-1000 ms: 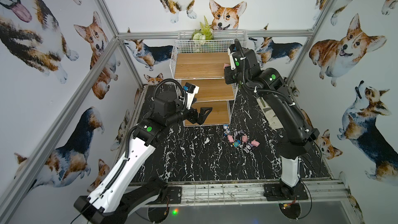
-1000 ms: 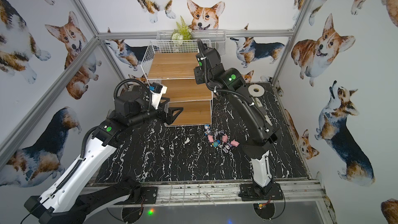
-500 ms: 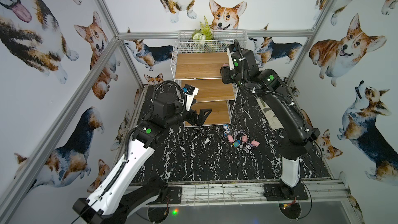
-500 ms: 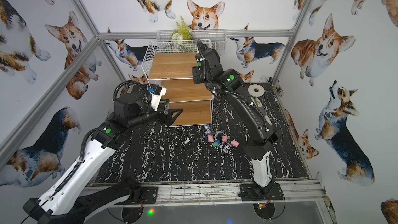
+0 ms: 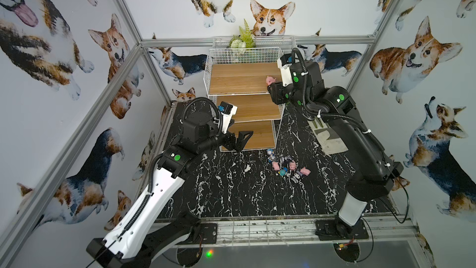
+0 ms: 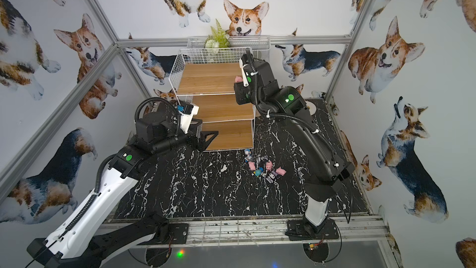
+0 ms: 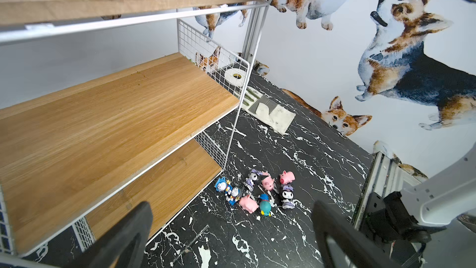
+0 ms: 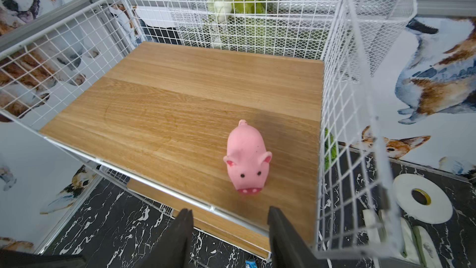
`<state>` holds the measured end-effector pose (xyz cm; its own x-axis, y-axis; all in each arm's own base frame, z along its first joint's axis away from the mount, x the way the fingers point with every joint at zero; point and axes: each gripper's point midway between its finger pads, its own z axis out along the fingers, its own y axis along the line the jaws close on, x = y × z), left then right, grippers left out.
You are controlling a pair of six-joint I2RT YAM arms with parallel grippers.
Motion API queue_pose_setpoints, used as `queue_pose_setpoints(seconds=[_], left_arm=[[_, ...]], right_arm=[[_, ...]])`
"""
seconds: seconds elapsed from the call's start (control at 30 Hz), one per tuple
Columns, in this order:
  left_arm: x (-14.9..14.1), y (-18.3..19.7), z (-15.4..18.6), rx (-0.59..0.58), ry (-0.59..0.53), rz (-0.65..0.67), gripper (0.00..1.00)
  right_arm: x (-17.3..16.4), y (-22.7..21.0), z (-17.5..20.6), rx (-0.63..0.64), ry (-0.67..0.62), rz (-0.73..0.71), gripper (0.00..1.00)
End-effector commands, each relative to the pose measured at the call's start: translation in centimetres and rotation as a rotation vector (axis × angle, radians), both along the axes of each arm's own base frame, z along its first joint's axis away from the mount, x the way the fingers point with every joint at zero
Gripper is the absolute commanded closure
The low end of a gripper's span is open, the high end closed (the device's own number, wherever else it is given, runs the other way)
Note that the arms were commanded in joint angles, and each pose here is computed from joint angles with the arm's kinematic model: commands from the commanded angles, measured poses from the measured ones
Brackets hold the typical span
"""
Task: Organize plastic toys on shelves
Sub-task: Place the plastic toy on the shelf.
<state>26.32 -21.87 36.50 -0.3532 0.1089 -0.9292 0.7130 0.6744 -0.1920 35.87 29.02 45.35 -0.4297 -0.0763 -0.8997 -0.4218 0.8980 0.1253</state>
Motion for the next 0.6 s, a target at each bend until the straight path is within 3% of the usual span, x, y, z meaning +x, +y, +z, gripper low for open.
queue_pose_setpoints(seconds=[0.0, 0.13, 0.57], left_arm=[[0.2, -0.1, 0.6, -0.012, -0.027, -0.004, 0.0], [0.3, -0.2, 0.5, -0.013, -0.021, -0.005, 0.0], [0.4, -0.1, 0.4, -0.021, -0.017, -0.005, 0.0]], right_arm=[[0.0, 0.5, 0.6, 0.009, -0.039, 0.026, 0.74], [0.7, 0.4, 0.2, -0.02, -0.041, 0.001, 0.83], [2.1, 1.0, 0.1, -0.031, -0.074, -0.022, 0.84]])
